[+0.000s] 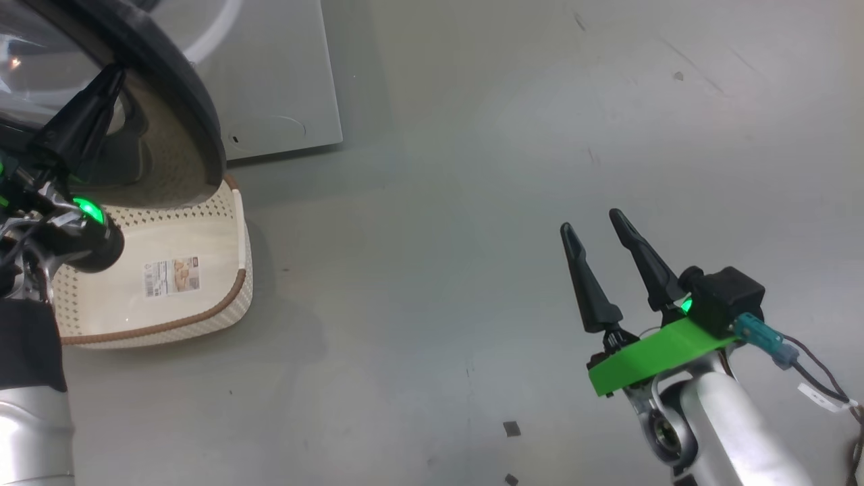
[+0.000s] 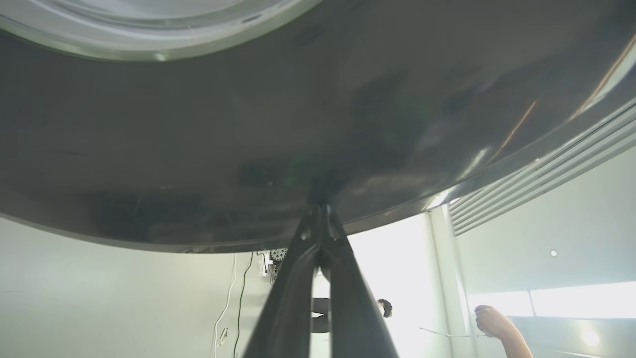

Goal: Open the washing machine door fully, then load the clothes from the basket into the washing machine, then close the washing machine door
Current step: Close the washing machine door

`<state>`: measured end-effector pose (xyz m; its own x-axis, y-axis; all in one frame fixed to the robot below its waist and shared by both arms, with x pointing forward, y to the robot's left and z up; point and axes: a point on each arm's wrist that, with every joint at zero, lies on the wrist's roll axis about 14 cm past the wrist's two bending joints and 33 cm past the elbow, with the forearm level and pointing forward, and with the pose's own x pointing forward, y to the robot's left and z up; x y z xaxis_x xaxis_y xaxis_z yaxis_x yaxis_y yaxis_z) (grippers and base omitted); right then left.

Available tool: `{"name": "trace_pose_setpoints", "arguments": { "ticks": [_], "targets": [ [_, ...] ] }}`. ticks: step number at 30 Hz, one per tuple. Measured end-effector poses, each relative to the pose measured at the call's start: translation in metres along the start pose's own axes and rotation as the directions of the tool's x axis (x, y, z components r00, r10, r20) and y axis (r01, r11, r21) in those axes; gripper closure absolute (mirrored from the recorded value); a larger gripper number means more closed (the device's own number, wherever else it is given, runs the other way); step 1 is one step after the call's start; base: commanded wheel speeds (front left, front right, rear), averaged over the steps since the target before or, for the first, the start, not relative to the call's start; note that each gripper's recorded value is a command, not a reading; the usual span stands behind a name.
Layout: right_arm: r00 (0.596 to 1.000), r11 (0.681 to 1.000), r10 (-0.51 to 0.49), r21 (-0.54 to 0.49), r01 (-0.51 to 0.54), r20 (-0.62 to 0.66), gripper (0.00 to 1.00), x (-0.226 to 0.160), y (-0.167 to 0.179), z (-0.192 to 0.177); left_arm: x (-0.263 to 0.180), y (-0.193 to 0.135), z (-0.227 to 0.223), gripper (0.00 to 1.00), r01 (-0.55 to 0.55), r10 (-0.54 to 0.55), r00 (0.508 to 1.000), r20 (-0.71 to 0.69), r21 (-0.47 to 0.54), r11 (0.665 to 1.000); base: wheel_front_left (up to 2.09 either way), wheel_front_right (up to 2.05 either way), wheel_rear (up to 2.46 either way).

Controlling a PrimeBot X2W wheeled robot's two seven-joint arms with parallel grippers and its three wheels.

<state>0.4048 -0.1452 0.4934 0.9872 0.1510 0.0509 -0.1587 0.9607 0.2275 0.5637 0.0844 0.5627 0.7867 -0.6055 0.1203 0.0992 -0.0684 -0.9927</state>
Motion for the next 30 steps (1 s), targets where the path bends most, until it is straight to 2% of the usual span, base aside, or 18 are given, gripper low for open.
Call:
{"name": "trace_pose_setpoints", "arguments": {
  "ticks": [8,14,20,25,30],
  "targets": [
    [1.000,1.000,-0.023,0.007,0.023,0.010,0.00,-0.007,-0.005,0.003,-0.016,-0.009,-0.004,1.00,0.007,-0.006,1.000,-0.002,0.045,0.999,0.00,0.00,0.00],
    [0.999,1.000,-0.022,-0.001,0.022,0.038,0.00,-0.013,-0.003,0.013,-0.056,-0.005,-0.018,1.00,-0.026,0.025,1.000,0.012,0.094,0.995,0.00,0.00,0.00],
    [0.998,1.000,0.024,-0.010,-0.024,0.054,0.00,-0.015,0.014,0.018,-0.103,-0.022,-0.028,1.00,-0.015,0.001,0.997,0.076,0.173,0.985,0.00,0.00,0.00],
    [0.993,0.997,0.083,-0.008,-0.083,0.078,0.00,-0.014,0.034,0.025,-0.145,-0.032,-0.031,1.00,-0.060,0.010,0.985,0.171,0.292,0.955,0.00,0.00,0.00],
    [0.989,0.992,0.129,-0.013,-0.128,0.079,0.00,-0.017,0.050,0.026,-0.183,-0.039,-0.030,1.00,-0.151,0.018,0.954,0.298,0.429,0.891,0.00,0.00,0.00]
  ]
}}
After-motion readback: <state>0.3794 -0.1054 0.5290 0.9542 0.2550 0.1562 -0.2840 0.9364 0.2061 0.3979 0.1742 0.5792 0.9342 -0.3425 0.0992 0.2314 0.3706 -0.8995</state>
